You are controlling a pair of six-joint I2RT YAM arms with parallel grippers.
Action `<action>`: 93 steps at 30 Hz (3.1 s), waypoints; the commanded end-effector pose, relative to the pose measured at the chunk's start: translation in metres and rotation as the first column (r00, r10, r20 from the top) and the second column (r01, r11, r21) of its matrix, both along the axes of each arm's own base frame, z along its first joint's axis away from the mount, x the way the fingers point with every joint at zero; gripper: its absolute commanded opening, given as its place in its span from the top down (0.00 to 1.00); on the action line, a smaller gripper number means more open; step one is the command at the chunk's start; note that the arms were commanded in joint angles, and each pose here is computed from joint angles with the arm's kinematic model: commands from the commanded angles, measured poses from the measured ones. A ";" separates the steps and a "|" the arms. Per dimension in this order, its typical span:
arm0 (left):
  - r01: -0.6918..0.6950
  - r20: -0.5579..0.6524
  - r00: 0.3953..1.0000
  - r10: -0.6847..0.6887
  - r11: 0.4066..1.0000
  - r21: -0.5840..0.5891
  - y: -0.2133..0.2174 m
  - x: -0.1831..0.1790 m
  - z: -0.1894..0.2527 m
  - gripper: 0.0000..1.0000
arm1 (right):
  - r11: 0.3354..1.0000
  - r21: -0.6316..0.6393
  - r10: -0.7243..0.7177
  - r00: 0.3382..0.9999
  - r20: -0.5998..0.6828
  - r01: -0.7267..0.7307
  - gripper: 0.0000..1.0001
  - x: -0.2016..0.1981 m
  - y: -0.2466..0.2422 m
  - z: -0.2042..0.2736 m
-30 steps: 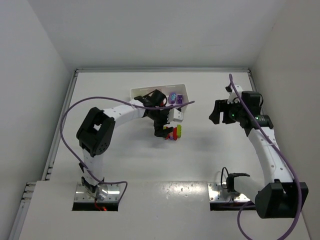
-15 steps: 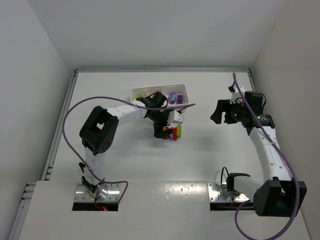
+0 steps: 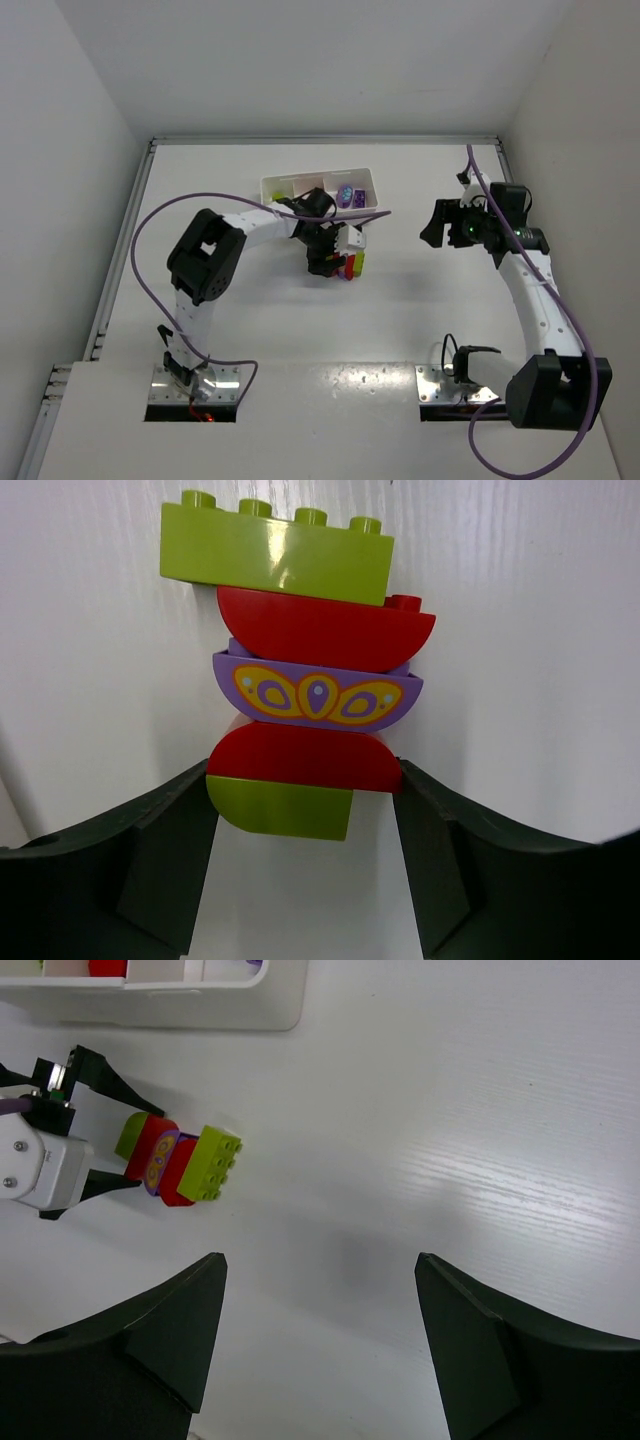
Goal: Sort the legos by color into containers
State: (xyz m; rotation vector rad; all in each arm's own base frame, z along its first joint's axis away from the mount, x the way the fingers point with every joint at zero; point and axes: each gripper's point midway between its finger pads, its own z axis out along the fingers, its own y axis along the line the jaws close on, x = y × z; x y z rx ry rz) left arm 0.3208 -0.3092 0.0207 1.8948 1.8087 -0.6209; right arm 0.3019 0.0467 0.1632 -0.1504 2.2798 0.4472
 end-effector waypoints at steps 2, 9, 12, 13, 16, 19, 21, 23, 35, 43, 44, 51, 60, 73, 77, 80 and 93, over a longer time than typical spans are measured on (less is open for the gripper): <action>0.010 0.015 1.000 -0.010 1.000 -0.014 0.003 0.007 0.001 0.27 | 1.000 0.017 -0.004 0.999 0.035 0.004 0.23 0.008 -0.001 0.010; 0.013 0.006 1.000 -0.013 1.000 -0.019 0.004 0.008 -0.002 0.46 | 1.000 0.029 0.009 0.999 0.036 -0.010 0.23 0.009 0.002 0.010; 0.033 0.005 0.999 -0.033 0.999 -0.040 0.002 0.005 0.004 0.59 | 0.999 0.035 0.015 0.999 0.036 -0.017 0.23 0.011 0.003 0.009; 0.037 -0.008 0.999 -0.037 0.998 -0.042 0.002 0.002 0.004 0.61 | 0.999 0.035 0.016 0.999 0.037 -0.017 0.23 0.011 0.003 0.009; 0.057 0.001 0.998 -0.057 0.995 -0.081 -0.003 0.000 0.016 0.67 | 0.998 0.055 0.038 0.999 0.039 -0.040 0.23 0.010 0.008 0.011; 0.032 -0.009 0.999 -0.033 0.991 -0.130 -0.005 -0.003 0.038 0.70 | 0.988 0.134 0.080 0.997 0.014 -0.081 0.23 0.004 0.022 0.009; 0.023 -0.006 1.000 -0.024 0.984 -0.176 -0.009 -0.006 0.057 0.70 | 0.962 0.238 0.136 0.991 -0.005 -0.131 0.23 -0.005 0.039 0.010; -0.025 -0.031 0.999 0.019 0.978 -0.207 -0.010 -0.010 0.067 0.70 | 0.930 0.335 0.177 0.983 -0.055 -0.149 0.23 -0.013 0.057 0.004; -0.058 0.058 0.995 0.085 0.929 -0.365 -0.032 -0.016 0.144 0.72 | 0.650 0.754 0.334 0.926 -0.175 -0.092 0.21 -0.021 0.102 0.011; -0.035 0.074 0.995 0.071 0.916 -0.401 -0.040 -0.024 0.161 0.72 | 0.592 0.793 0.389 0.912 -0.128 -0.141 0.19 -0.012 0.110 0.029; -0.028 0.078 0.995 0.066 0.911 -0.412 -0.043 -0.027 0.168 0.72 | 0.592 0.795 0.389 0.911 -0.136 -0.134 0.19 -0.012 0.110 0.027; -0.007 0.097 0.994 0.054 0.901 -0.434 -0.051 -0.031 0.181 0.73 | 0.591 0.795 0.409 0.901 -0.145 -0.140 0.19 -0.011 0.116 0.022; 0.014 0.099 0.994 0.034 0.893 -0.449 -0.059 -0.037 0.189 0.73 | 0.583 0.792 0.433 0.894 -0.117 -0.179 0.44 -0.009 0.121 0.024; -0.031 0.087 0.993 0.080 0.889 -0.457 -0.061 -0.035 0.189 0.46 | 0.541 0.797 0.513 0.856 -0.059 -0.269 1.00 -0.019 0.131 0.032; -0.104 -0.017 0.994 0.109 0.876 -0.470 -0.051 -0.041 0.186 0.04 | 0.537 0.788 0.515 0.857 -0.024 -0.300 1.00 -0.020 0.126 0.040; -0.170 -0.131 0.984 0.120 0.847 -0.503 -0.038 -0.042 0.197 0.00 | 0.534 0.777 0.517 0.856 0.012 -0.334 1.00 -0.021 0.121 0.047; -0.349 -0.738 0.654 -0.169 0.798 -0.492 -0.004 -0.051 0.212 0.19 | 0.500 0.736 0.568 0.815 0.120 -0.457 1.00 -0.032 0.121 0.069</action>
